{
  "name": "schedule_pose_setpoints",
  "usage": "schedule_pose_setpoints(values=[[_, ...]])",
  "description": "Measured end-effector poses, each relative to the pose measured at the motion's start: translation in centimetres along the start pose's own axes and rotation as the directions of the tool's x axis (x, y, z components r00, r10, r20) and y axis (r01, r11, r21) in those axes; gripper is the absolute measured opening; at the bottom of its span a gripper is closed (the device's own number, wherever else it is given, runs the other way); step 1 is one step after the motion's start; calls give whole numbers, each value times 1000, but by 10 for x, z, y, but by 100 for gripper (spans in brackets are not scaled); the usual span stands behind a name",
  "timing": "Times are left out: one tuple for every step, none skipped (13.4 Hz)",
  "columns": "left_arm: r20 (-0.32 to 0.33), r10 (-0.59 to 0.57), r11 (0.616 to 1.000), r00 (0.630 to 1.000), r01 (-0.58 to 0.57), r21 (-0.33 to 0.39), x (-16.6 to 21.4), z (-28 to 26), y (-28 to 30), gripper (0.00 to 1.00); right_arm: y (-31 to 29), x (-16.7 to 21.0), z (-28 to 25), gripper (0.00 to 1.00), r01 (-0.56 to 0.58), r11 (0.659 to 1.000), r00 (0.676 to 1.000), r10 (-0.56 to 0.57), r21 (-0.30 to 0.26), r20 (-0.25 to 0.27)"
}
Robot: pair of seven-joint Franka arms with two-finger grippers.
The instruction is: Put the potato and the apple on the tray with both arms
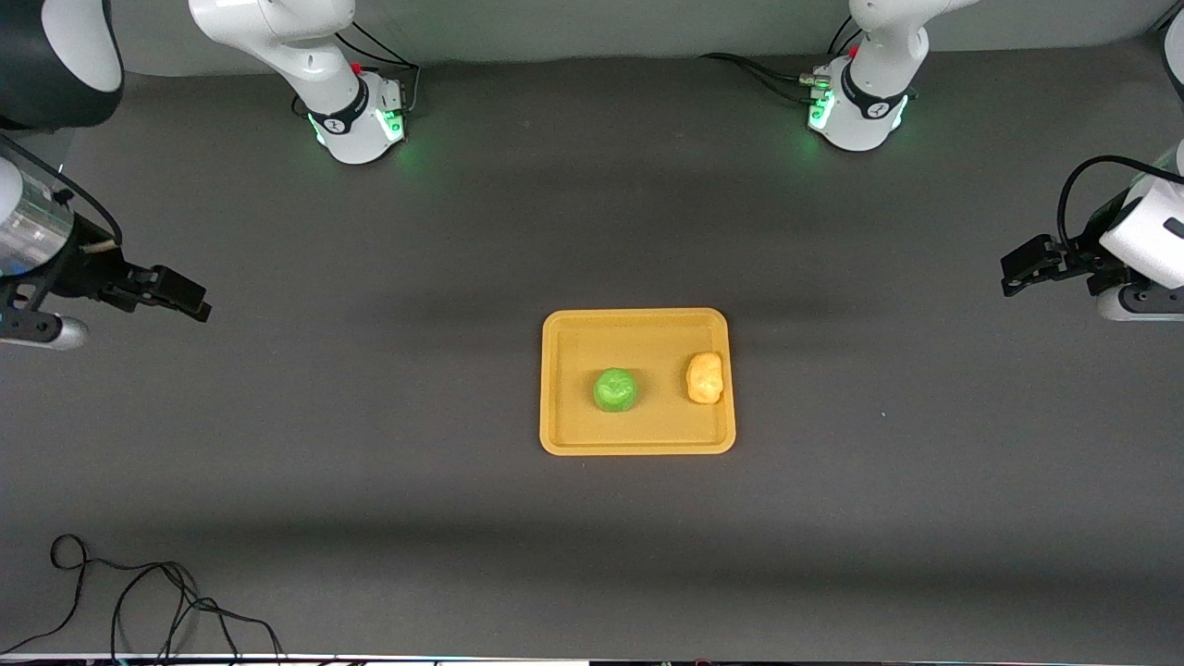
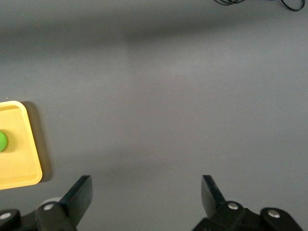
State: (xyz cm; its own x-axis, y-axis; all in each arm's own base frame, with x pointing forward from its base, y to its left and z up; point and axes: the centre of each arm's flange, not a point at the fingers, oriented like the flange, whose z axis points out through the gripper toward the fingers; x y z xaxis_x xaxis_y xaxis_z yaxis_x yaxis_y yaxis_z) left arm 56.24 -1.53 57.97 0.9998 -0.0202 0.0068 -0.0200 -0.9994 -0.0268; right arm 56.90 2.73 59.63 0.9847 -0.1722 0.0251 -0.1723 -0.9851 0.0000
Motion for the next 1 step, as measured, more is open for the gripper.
schedule_pose_setpoints(values=[[-1,0,1000,1000,0,0,0,2,0,100,-1,-3,-2,100,3,1000,1000,-3,2,-3]])
